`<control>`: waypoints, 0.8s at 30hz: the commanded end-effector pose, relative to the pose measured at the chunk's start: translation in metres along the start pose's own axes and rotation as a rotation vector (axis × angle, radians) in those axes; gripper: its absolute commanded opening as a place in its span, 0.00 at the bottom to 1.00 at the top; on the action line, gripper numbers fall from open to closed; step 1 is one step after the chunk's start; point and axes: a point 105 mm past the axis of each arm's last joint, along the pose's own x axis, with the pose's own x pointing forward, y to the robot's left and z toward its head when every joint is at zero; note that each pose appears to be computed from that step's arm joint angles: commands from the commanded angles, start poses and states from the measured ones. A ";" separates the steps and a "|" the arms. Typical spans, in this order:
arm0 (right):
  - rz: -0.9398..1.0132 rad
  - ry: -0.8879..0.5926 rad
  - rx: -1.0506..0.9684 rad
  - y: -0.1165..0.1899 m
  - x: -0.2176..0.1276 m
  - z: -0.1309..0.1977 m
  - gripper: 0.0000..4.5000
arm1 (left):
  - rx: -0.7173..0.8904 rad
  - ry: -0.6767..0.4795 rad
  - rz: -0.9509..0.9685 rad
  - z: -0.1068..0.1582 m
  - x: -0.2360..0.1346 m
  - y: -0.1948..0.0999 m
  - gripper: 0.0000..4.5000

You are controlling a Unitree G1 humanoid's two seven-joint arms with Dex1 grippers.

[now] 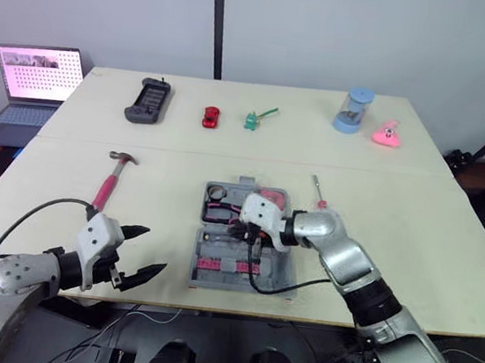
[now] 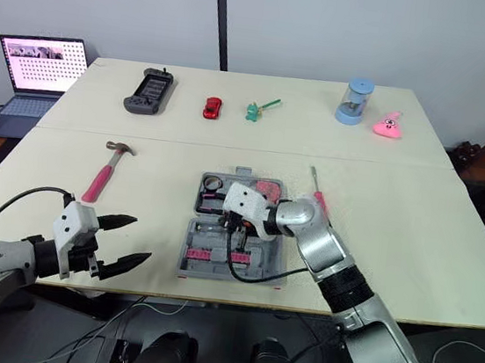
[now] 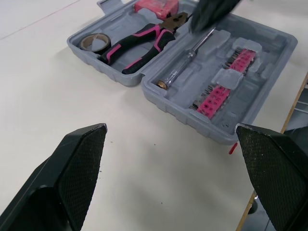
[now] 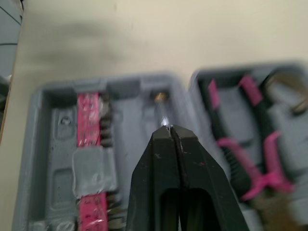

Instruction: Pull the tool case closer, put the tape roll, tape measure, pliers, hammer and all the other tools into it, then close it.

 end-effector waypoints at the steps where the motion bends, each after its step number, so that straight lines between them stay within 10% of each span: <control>1: 0.001 -0.008 -0.014 -0.004 0.005 0.001 0.00 | 0.024 0.002 -0.007 0.004 -0.001 0.002 1.00; 8: 0.013 0.093 0.094 0.002 0.016 -0.040 0.00 | 0.025 0.010 -0.011 0.003 0.000 0.001 1.00; 14: 0.028 -0.070 0.147 0.002 0.005 -0.013 0.00 | 0.020 0.013 -0.006 0.001 -0.001 0.002 1.00; 24: -0.190 -0.289 0.142 -0.029 -0.086 -0.008 0.00 | -0.045 -0.056 0.101 0.001 -0.014 0.018 1.00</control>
